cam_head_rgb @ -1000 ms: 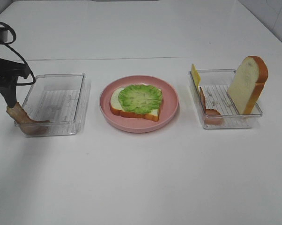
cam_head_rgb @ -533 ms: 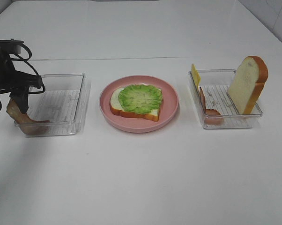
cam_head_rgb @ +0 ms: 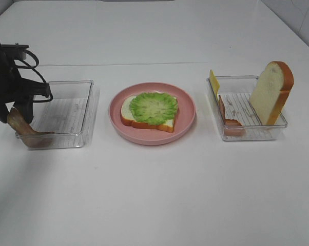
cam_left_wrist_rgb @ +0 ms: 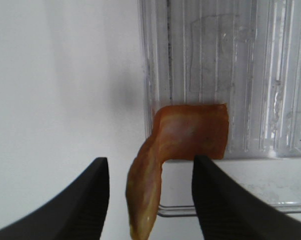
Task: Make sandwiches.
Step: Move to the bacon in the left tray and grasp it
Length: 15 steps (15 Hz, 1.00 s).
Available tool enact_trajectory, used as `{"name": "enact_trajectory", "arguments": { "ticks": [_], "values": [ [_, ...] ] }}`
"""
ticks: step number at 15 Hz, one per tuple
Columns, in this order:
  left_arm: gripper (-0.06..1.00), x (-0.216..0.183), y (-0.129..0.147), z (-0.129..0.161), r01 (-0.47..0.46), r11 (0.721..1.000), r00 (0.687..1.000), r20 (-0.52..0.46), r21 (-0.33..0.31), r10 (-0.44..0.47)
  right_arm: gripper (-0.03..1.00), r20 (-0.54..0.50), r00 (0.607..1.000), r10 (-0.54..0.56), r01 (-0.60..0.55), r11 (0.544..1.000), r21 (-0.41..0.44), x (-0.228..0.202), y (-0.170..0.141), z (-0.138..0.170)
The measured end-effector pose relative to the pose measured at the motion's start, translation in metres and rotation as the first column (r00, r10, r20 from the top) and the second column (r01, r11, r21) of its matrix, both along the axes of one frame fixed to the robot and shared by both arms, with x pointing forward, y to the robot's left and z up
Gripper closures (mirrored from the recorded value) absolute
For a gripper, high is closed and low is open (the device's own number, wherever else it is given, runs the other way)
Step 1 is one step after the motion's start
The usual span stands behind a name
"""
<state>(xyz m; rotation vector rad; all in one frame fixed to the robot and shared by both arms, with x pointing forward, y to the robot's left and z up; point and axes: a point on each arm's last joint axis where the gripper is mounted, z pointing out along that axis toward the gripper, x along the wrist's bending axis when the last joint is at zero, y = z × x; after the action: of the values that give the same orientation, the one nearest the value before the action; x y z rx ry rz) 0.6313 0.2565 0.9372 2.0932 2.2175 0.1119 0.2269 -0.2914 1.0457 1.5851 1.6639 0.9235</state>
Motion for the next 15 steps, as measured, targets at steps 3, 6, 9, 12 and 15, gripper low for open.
{"name": "enact_trajectory", "arguments": {
  "ticks": [3, 6, 9, 12, 15],
  "values": [
    [0.58, 0.0, 0.0, -0.008, 0.0, 1.0, 0.999, -0.035, 0.004, 0.0, 0.21, 0.0, 1.0, 0.0, 0.0, 1.0, 0.0, 0.0, 0.0, 0.0],
    [0.66, 0.005, -0.001, -0.001, 0.0, 1.0, 1.0, -0.018, 0.002, 0.0, 0.21, 0.0, 1.0, 0.0, 0.0, 1.0, 0.0, 0.0, 0.0, 0.0],
    [0.83, 0.004, -0.001, -0.001, -0.003, 1.0, 1.0, -0.029, -0.002, 0.003, 0.21, 0.0, 1.0, 0.0, 0.0, 1.0, 0.0, 0.0, 0.0, 0.0],
    [0.93, 0.003, -0.001, -0.001, 0.005, 1.0, 0.999, -0.041, 0.0, -0.005, 0.21, 0.0, 1.0, 0.0, 0.0, 1.0, 0.0, 0.0, 0.0, 0.0],
    [0.94, 0.002, -0.001, 0.005, 0.012, 1.0, 0.999, -0.033, -0.006, -0.013, 0.21, 0.0, 1.0, 0.0, 0.0, 1.0, 0.0, 0.0, 0.0, 0.0]
  ]
}}
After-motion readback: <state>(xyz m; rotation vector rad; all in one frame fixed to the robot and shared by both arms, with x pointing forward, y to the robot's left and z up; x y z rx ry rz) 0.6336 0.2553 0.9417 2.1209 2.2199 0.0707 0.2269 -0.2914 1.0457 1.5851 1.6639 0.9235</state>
